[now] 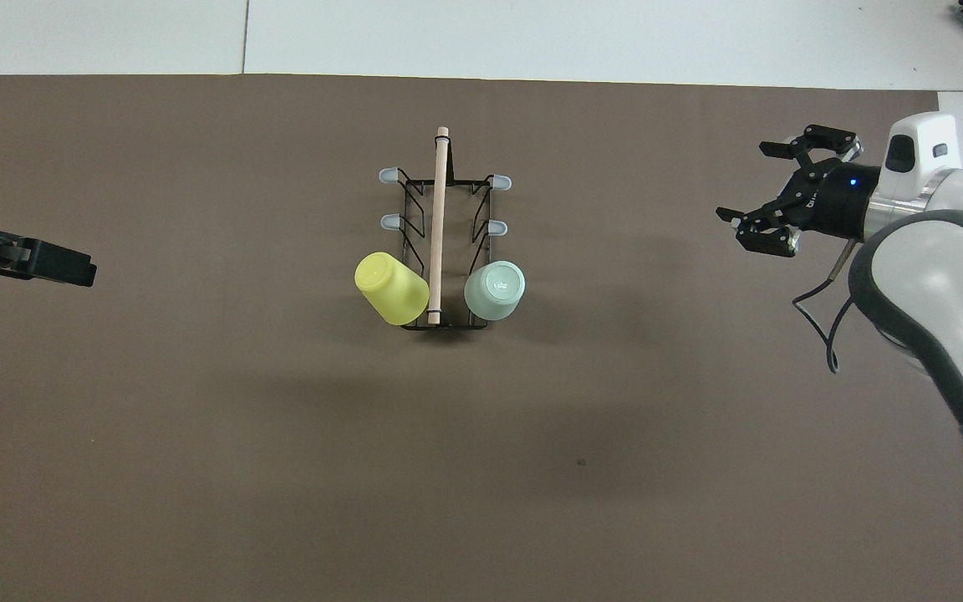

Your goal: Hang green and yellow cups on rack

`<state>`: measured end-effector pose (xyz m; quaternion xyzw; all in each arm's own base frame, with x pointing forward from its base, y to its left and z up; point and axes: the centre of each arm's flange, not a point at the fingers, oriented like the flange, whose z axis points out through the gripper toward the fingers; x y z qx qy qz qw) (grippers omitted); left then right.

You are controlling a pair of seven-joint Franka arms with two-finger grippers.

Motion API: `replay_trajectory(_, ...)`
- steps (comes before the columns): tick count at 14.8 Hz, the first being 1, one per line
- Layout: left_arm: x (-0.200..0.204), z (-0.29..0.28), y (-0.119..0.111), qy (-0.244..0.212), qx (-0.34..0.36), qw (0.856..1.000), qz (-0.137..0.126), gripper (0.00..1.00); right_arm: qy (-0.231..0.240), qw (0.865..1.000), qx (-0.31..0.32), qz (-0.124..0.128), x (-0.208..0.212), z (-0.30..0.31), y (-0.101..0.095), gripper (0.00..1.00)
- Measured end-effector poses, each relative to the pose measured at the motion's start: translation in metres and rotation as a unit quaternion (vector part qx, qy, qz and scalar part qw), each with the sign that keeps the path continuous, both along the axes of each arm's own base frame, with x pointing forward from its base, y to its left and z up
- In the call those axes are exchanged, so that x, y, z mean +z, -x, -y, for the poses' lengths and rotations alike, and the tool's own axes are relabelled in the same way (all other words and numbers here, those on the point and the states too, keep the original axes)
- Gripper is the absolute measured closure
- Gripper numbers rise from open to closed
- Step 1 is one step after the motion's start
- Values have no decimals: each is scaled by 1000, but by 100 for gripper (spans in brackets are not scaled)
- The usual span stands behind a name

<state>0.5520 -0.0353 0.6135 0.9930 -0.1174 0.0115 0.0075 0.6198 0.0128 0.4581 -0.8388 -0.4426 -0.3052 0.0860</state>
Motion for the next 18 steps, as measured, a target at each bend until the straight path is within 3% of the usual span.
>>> replay_trajectory(4, -1, -1, 1, 0, 1, 1000, -3, 0, 81, 993, -75, -34, 24, -1, -3, 0)
replay_trajectory(8, -1, 3, 1, 0, 5, 1000, -5, 0, 156, 972, -155, -78, 54, -12, 2, 0)
replay_trajectory(10, -1, 5, 1, 0, 7, 1000, -5, 0, 172, 955, -207, -120, 73, -23, 8, 0)
replay_trajectory(13, -1, 7, 1, -2, 12, 1000, -5, 0, 146, 918, -315, -191, 98, -36, 18, 0)
replay_trajectory(15, -1, 4, 1, -14, 12, 1000, -4, 0, 125, 890, -380, -219, 120, -40, 24, 0)
replay_trajectory(18, -1, 3, 1, -18, 12, 1000, -3, 0, 118, 863, -425, -247, 157, -27, 36, 0)
